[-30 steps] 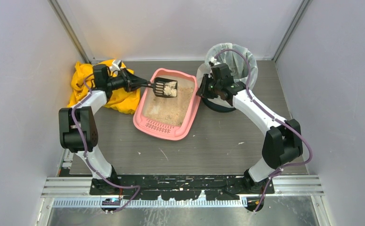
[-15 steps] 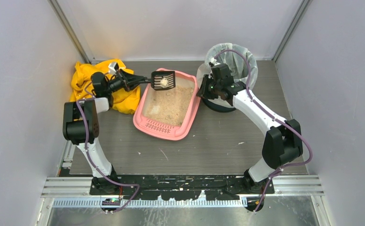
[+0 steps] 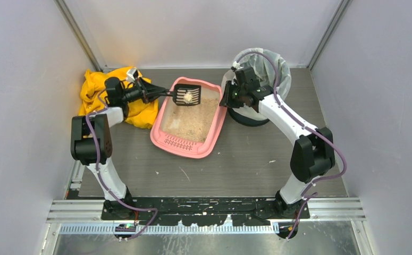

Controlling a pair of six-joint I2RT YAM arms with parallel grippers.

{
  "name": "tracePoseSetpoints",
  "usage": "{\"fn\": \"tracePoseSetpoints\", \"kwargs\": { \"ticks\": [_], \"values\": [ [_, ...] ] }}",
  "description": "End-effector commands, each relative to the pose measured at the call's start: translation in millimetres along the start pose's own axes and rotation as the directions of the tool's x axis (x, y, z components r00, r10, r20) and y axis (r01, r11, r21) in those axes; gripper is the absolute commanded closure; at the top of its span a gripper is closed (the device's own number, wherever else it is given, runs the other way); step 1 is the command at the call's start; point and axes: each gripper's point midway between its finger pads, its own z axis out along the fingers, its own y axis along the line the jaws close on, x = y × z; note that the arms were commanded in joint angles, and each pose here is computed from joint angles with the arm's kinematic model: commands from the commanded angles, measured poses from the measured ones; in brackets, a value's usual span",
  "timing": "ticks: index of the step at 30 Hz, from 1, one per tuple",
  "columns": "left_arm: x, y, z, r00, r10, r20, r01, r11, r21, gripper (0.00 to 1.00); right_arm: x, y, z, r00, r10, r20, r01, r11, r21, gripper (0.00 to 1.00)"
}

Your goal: Clean the litter box

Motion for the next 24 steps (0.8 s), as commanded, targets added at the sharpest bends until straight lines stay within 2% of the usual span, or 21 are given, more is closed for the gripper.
{"fn": "tracePoseSetpoints", "kwargs": {
  "ticks": [1,4,11,24],
  "values": [
    [8,-13,-19,0.996,0.083,-0.011,-0.084,0.994,-0.074,1.00,-40,21,-23,0.992,-0.088,0.089,0.091,0.995,-0.030,0.73],
    [11,-6,-25,0.996,0.082,-0.021,-0.085,0.987,-0.136,1.00,-45,22,-30,0.989,-0.104,0.109,0.108,0.994,-0.029,0.73],
    [-1,-24,-19,0.995,0.095,0.003,-0.094,0.989,-0.117,1.00,-45,46,-51,0.989,-0.075,0.127,0.092,0.986,-0.138,0.71],
    [-9,-92,17,0.998,0.067,-0.013,-0.068,0.988,-0.137,1.00,-108,81,-123,0.940,0.004,0.341,0.073,0.975,-0.211,0.71]
  ]
}}
